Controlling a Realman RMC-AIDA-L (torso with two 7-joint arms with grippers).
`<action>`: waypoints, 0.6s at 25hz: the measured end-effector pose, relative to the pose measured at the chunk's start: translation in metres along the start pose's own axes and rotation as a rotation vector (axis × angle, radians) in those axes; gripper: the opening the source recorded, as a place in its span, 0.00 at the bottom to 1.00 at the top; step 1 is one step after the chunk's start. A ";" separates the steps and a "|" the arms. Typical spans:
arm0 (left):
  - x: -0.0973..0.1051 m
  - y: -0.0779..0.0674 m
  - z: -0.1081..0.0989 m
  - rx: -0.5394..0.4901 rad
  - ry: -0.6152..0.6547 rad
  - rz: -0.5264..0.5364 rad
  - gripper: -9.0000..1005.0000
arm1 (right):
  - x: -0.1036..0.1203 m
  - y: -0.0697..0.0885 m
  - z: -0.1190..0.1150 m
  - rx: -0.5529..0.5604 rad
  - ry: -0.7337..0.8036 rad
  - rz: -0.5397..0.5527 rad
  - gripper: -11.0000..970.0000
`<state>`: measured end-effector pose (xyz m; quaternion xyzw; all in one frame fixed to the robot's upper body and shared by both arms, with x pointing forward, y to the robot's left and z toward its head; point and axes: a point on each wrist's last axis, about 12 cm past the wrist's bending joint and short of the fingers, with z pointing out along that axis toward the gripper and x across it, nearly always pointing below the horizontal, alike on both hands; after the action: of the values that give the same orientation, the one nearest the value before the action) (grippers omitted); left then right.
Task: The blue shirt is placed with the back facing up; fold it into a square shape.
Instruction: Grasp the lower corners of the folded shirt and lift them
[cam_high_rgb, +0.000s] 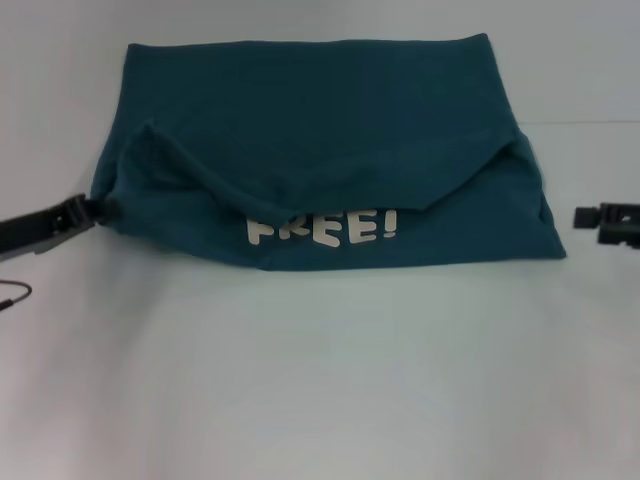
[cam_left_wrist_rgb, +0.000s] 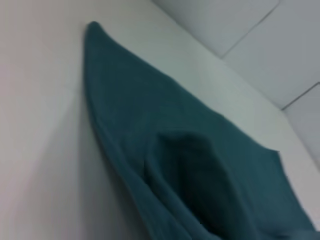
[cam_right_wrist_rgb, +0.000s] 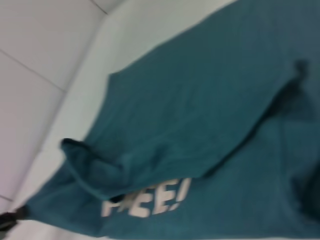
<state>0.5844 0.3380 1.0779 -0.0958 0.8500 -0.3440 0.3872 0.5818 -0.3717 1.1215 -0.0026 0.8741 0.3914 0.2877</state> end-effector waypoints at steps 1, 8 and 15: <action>-0.002 -0.001 0.000 0.006 0.000 -0.003 0.04 | -0.005 0.000 -0.001 0.015 0.009 -0.001 0.77; -0.013 -0.010 0.005 0.026 0.007 -0.024 0.04 | -0.033 0.004 0.007 0.193 0.092 -0.018 0.77; -0.010 -0.011 0.011 0.016 0.009 -0.035 0.04 | -0.034 0.012 0.036 0.248 0.106 -0.085 0.77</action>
<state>0.5977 0.3289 1.0856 -0.1060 0.8472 -0.3579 0.3782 0.6258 -0.3465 1.1277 -0.0244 0.9288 0.2673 0.2557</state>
